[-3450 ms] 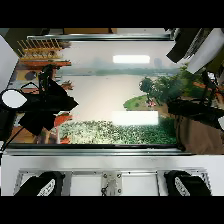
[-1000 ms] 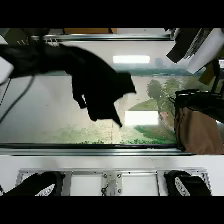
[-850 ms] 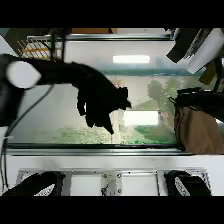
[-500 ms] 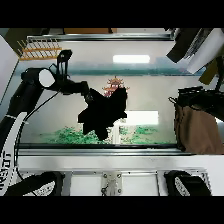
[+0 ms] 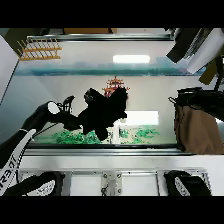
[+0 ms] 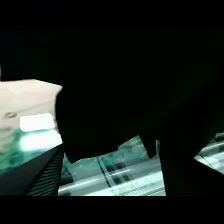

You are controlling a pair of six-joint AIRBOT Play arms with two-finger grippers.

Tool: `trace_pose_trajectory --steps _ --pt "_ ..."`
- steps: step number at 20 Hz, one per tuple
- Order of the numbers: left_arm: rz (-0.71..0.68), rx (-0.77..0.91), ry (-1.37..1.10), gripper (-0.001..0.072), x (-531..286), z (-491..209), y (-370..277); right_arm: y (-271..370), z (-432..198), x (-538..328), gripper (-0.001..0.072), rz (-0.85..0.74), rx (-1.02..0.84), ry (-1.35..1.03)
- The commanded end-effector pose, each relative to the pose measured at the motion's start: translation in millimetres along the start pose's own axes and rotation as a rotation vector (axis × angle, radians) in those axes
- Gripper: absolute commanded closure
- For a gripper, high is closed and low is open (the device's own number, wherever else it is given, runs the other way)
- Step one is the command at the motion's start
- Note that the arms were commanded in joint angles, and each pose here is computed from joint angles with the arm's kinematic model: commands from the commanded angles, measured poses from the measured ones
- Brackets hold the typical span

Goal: Fold the clothes and pants, and hang the long-sleeved shirts on hangers.

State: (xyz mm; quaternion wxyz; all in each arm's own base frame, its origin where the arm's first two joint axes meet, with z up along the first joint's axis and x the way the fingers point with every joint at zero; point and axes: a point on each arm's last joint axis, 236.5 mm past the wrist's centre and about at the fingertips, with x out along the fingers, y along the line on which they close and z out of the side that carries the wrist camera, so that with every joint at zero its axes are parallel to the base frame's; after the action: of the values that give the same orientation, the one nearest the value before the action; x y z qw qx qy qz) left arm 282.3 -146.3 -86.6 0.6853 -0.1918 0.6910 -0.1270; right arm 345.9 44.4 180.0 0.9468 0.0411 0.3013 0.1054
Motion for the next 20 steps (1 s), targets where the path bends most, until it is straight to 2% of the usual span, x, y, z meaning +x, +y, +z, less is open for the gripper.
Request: trace_pose_trajectory --steps 1,3,4,5,7,8,10,11,13,15,20 --pt "-0.074 -0.05 0.051 0.0098 29.3 -12.8 -1.2 6.1 -4.2 8.8 0.0695 0.036 0.038 0.023" --pt "-0.069 -0.051 0.046 0.0108 31.9 -4.1 -0.4 14.8 -20.5 22.6 0.0694 0.086 0.08 0.102" --pt "-0.064 -0.038 0.036 0.0428 29.9 1.9 -1.0 19.2 -34.9 33.6 0.0694 0.111 0.096 0.169" --pt "-0.049 -0.012 0.022 0.0701 26.0 7.9 -0.3 23.6 -50.1 46.8 0.0694 0.131 0.1 0.238" --pt "-0.023 0.043 -0.014 0.07 12.1 20.2 -2.5 34.9 -75.9 76.0 0.0694 0.165 0.098 0.345" --pt "-0.012 0.071 -0.032 0.07 3.5 24.7 -4.2 42.9 -90.5 92.4 0.0668 0.182 0.092 0.398" --pt "-0.017 0.098 -0.073 0.07 -10.8 32.3 -12.4 67.5 -125.5 129.1 0.0188 0.236 0.109 0.508" --pt "-0.019 0.107 -0.09 0.07 -16.0 34.6 -15.0 79.9 -142.9 147.3 0.0094 0.261 0.127 0.552" --pt "-0.021 0.114 -0.111 0.07 -21.0 37.1 -17.4 101.4 -174.8 176.9 0.01 0.289 0.141 0.636" --pt "-0.016 0.116 -0.111 0.07 -20.9 37.1 -16.4 124.1 -198.0 197.9 0.01 0.337 0.071 0.702" --pt "-0.013 0.118 -0.111 0.07 -20.9 37.2 -15.6 168.8 -212.4 232.8 0.0101 0.388 -0.011 0.733"
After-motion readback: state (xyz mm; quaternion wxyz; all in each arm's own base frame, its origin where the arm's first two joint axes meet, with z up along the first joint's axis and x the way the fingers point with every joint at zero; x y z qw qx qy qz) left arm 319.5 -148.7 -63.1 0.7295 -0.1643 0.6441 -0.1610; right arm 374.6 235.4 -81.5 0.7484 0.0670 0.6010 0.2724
